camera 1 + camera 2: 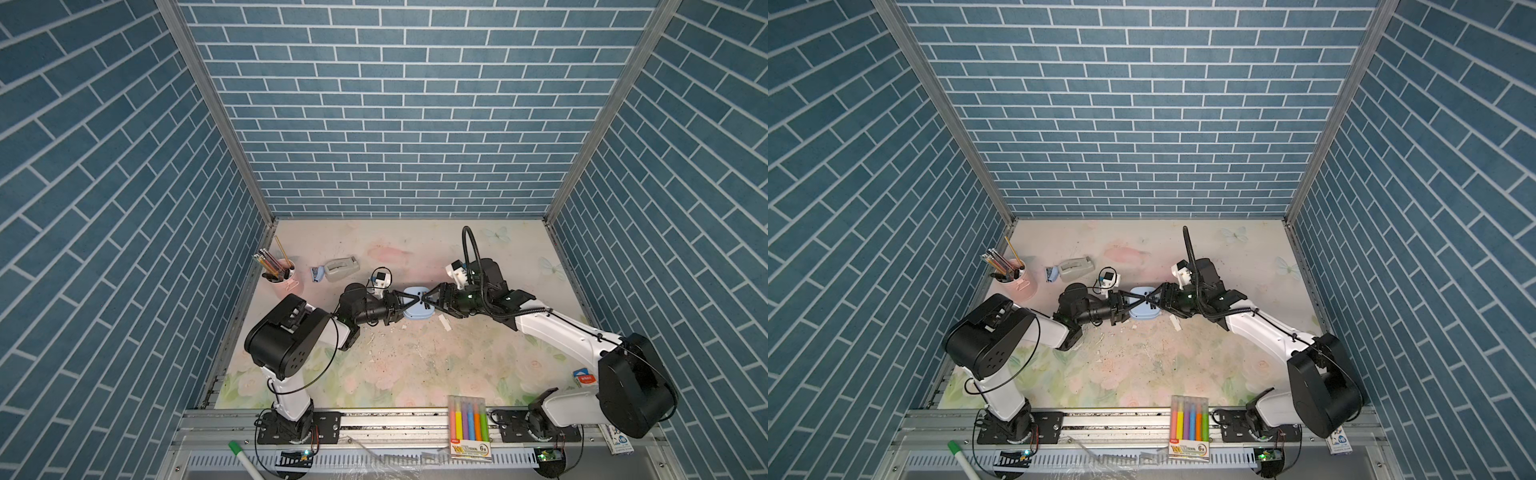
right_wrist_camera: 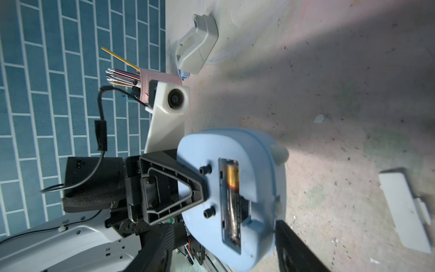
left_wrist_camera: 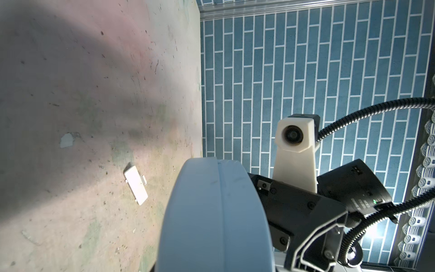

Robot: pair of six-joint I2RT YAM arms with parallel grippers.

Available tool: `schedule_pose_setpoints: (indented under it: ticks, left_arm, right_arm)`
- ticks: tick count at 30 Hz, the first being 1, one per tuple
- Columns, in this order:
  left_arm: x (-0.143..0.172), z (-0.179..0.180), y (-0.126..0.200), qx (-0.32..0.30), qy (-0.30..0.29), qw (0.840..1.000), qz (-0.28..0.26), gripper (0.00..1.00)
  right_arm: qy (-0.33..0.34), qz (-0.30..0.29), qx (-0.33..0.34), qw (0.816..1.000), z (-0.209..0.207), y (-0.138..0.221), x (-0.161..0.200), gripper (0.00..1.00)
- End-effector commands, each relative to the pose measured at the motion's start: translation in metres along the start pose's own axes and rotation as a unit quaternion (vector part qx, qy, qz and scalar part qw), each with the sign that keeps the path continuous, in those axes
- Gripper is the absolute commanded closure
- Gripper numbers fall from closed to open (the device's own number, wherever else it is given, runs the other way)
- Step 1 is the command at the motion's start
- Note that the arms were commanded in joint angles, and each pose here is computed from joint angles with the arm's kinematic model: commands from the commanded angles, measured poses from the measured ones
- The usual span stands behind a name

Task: Insert the battery into the alarm
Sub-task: Install the battery in the alarm.

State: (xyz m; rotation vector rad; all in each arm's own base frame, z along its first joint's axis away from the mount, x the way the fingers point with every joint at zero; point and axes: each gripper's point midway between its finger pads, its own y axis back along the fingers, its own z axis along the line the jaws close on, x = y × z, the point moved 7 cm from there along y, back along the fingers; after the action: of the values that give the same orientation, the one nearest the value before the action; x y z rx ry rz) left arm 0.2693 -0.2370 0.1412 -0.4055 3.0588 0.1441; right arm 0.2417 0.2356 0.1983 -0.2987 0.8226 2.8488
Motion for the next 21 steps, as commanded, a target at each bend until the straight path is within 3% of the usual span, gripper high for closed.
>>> schedule_pose_setpoints:
  ticks: [1,8,21]
  left_arm:
    - [0.005,-0.032,0.004,0.054,-0.051,0.997,0.009,1.0]
    - [0.006,-0.055,0.007,0.078,-0.077,0.994,0.017,1.0]
    - [0.0,-0.059,0.021,0.079,-0.073,0.994,-0.022,1.0]
  right_arm:
    - [0.009,-0.009,-0.046,0.999,0.015,0.006,-0.002,0.3]
    - [0.01,-0.014,-0.056,0.998,0.014,0.011,0.0,0.29]
    - [0.023,-0.006,-0.176,0.984,0.04,0.017,0.003,0.3]
